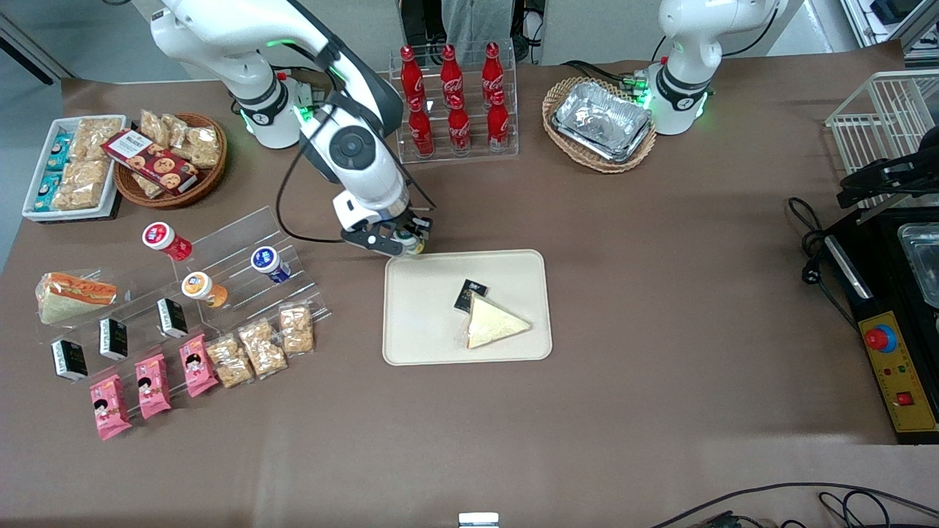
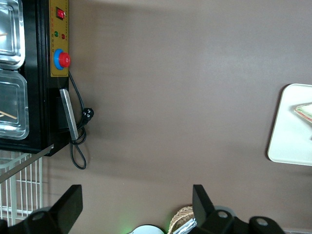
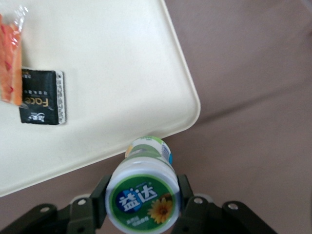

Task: Place green gum on tray
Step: 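Lift the green gum bottle and carry it over the white tray, then lower the bottle onto the tray corner and open the right gripper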

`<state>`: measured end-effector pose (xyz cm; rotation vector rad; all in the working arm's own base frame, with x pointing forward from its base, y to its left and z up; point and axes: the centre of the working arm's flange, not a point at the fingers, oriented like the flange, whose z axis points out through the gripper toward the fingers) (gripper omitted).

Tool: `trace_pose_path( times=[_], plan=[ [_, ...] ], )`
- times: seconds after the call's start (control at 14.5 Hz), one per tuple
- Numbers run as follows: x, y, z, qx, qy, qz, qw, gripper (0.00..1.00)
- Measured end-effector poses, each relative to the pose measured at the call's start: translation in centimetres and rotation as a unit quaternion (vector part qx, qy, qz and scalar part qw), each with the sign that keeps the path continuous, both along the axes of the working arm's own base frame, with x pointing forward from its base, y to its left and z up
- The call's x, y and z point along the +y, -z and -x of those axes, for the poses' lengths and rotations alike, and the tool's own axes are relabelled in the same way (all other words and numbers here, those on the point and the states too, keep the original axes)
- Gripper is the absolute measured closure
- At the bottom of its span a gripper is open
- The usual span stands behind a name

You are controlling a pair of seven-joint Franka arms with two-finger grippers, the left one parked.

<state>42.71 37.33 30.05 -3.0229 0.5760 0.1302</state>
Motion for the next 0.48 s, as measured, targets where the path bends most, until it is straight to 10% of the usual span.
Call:
trace_pose_path(
  times=[0.48],
  plan=[
    [-0.1, 5.2, -0.9, 0.002, 0.005, -0.008, 1.0000, 0.41]
  ],
)
